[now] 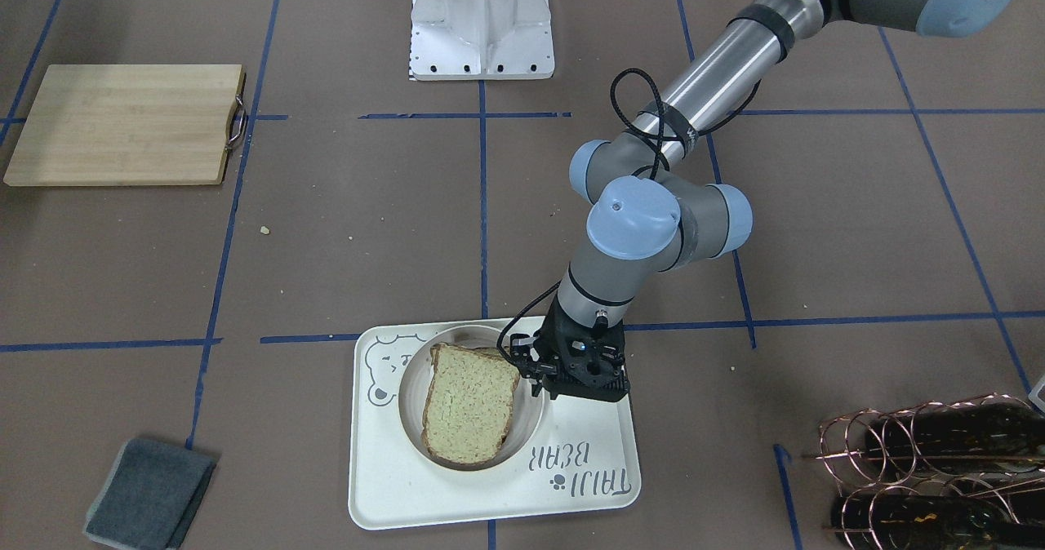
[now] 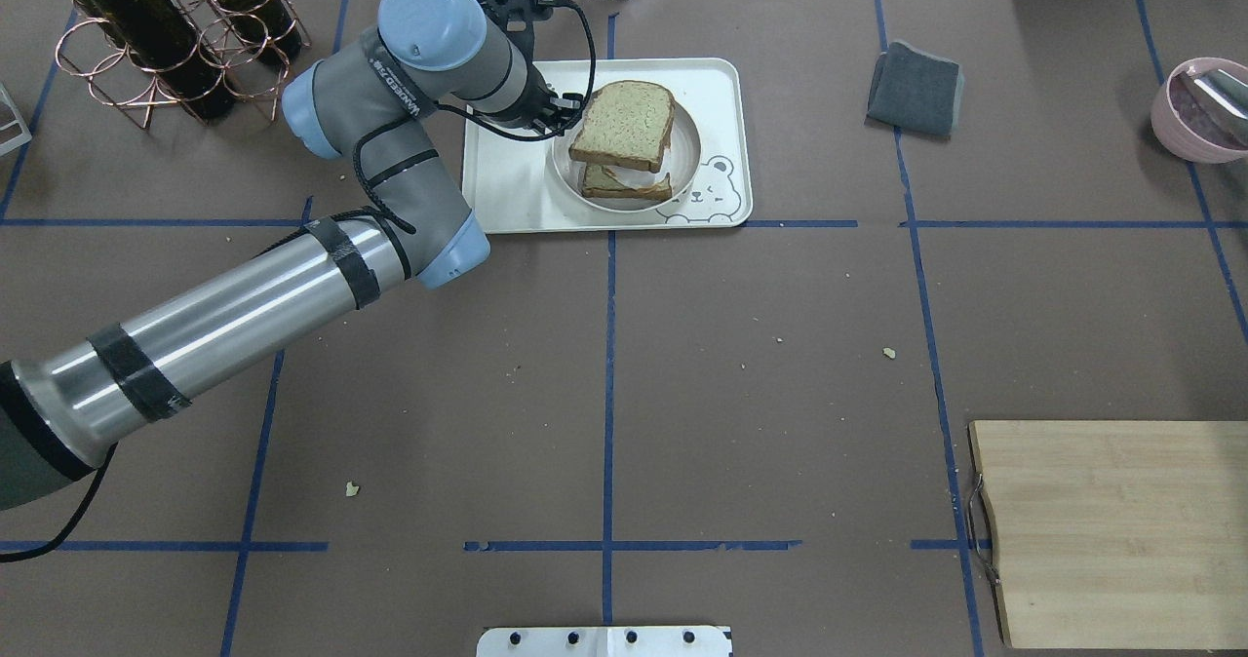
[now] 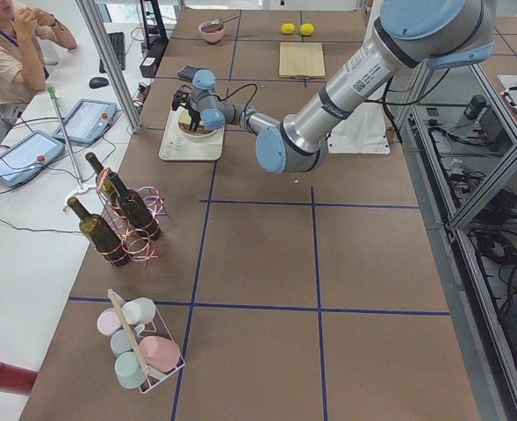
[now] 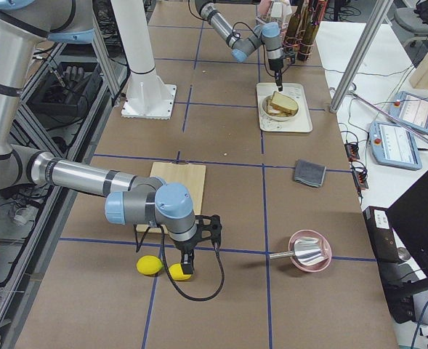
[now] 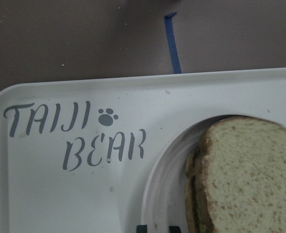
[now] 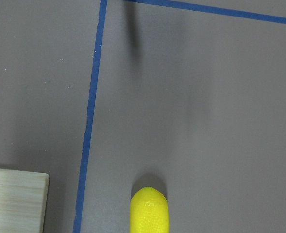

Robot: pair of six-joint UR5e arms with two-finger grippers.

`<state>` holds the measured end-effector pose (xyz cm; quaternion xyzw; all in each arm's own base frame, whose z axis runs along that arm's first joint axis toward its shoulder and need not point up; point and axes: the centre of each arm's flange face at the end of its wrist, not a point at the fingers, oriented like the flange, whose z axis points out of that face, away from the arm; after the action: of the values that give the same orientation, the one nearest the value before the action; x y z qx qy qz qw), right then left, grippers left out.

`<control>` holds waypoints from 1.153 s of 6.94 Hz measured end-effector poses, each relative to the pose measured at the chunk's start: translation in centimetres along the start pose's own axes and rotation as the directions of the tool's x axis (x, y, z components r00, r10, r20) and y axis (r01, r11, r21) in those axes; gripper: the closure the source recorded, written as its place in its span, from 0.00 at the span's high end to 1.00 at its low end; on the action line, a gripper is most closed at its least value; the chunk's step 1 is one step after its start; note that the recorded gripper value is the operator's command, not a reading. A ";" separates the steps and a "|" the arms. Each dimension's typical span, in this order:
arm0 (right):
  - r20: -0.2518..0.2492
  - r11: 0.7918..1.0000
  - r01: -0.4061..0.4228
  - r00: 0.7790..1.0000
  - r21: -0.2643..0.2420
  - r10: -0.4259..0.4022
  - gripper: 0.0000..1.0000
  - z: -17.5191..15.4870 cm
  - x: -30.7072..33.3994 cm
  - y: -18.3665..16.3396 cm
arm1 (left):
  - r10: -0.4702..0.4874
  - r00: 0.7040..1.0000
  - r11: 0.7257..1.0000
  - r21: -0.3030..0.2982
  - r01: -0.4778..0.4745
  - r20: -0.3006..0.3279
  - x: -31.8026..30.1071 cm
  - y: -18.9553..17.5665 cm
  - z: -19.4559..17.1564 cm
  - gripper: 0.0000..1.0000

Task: Make sandwich and place on tray
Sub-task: 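Carry the plate with the left gripper onto the TAIJI BEAR tray, then release the plate on the tray and withdraw the left gripper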

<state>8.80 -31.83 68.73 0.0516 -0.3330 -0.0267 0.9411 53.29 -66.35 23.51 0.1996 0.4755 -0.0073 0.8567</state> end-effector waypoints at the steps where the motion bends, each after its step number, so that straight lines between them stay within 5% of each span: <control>1: 0.001 1.000 -0.001 1.000 -0.001 0.001 1.00 0.0 0.0 0.1 | 0.041 0.999 0.999 0.022 -0.041 0.010 -2.8 -0.4 -2.0 1.00; 3: 0.000 1.000 -0.003 1.000 -0.001 0.003 1.00 0.0 0.0 0.1 | 0.124 0.990 0.992 0.020 -0.126 0.060 -7.5 0.4 -7.5 1.00; 8: 0.033 1.000 -0.021 0.999 0.022 0.020 1.00 -1.0 -1.0 -1.5 | 0.364 0.928 0.927 -0.126 -0.353 0.078 -24.4 10.6 -26.6 1.00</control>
<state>8.60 -33.13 67.18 0.0584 -0.3493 -0.0140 0.9351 20.44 -51.63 34.59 0.2352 0.3870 0.1657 0.8761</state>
